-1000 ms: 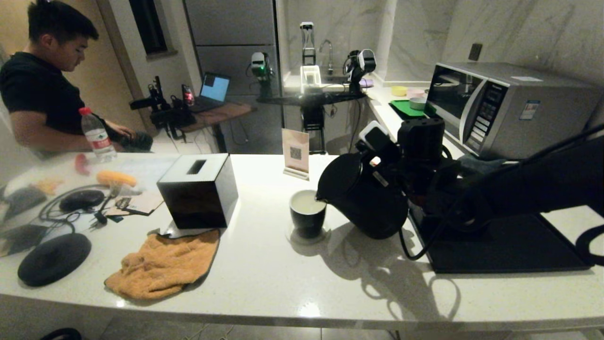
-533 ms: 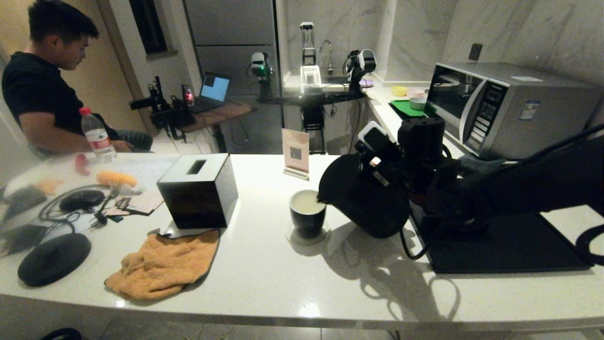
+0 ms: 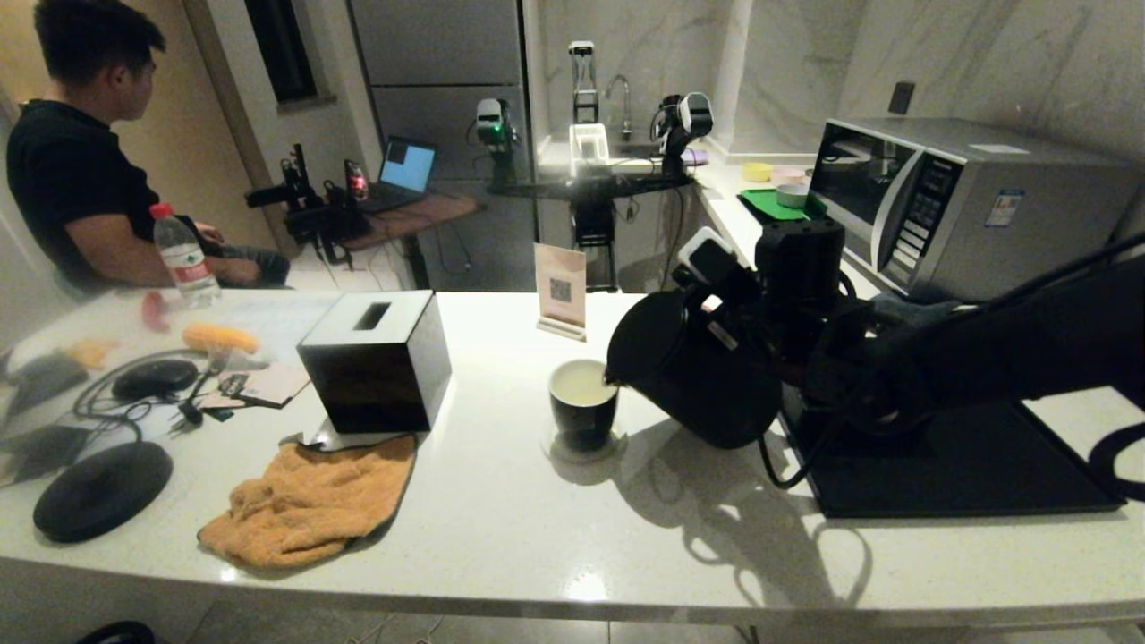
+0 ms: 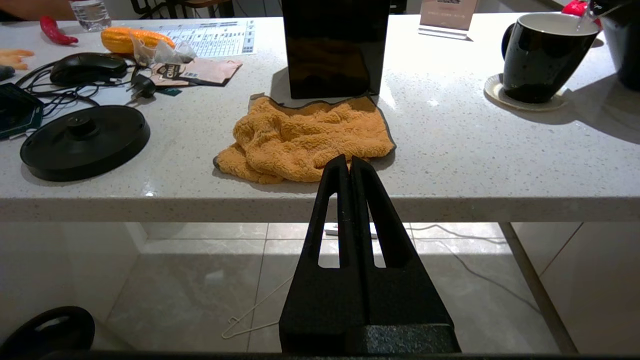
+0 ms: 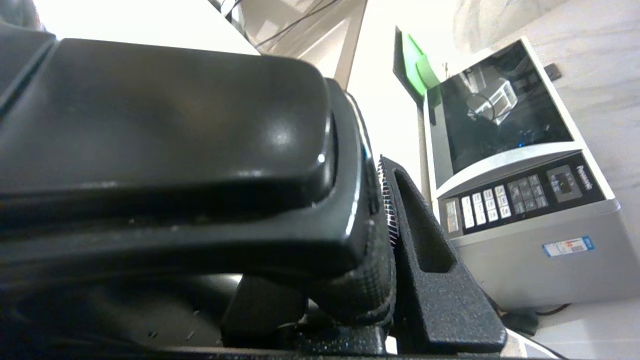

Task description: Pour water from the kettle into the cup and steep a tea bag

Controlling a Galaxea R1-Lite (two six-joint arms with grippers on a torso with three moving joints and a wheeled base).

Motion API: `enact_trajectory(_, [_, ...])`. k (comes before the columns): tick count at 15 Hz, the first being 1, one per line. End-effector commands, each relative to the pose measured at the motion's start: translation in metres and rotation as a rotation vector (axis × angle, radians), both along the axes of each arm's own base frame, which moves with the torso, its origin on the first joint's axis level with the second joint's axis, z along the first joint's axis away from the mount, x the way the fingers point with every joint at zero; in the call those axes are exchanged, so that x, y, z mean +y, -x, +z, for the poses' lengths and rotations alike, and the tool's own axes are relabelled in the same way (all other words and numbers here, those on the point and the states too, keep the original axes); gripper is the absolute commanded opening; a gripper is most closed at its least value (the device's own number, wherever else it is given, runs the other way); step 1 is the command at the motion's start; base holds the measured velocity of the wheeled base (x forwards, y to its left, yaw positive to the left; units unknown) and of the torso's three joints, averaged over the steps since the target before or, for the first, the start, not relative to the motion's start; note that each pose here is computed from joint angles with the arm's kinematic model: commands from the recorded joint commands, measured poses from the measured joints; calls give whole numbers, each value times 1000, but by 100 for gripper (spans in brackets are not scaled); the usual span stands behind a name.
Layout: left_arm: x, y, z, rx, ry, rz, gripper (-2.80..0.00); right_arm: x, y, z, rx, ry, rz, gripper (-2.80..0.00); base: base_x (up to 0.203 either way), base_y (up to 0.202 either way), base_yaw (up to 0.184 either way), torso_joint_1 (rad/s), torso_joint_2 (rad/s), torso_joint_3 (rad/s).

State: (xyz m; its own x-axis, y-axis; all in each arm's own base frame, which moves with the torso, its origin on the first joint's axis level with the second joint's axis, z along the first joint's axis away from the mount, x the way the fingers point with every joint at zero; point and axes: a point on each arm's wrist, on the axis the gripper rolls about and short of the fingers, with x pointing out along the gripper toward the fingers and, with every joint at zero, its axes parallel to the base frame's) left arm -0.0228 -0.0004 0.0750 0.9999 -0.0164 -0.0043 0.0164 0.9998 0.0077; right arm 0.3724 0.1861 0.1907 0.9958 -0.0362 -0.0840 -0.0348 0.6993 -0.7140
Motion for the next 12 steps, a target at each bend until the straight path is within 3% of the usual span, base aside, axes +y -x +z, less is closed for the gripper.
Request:
enact_trajectory(1, [0,0,0,0,0,0,-280,1,-1,5,-19,7,0,-280,0,0,0,0,0,0])
enact_trajectory(5, [0,0,0,0,0,0,-280,2,-2,6,-29,-12,1,-280,0,0,0,0,0,0])
enact_trajectory(12, [0,0,0,0,0,0,-280,2,-1,6,-55,-167,-8,-280,0,0,0,0,0,0])
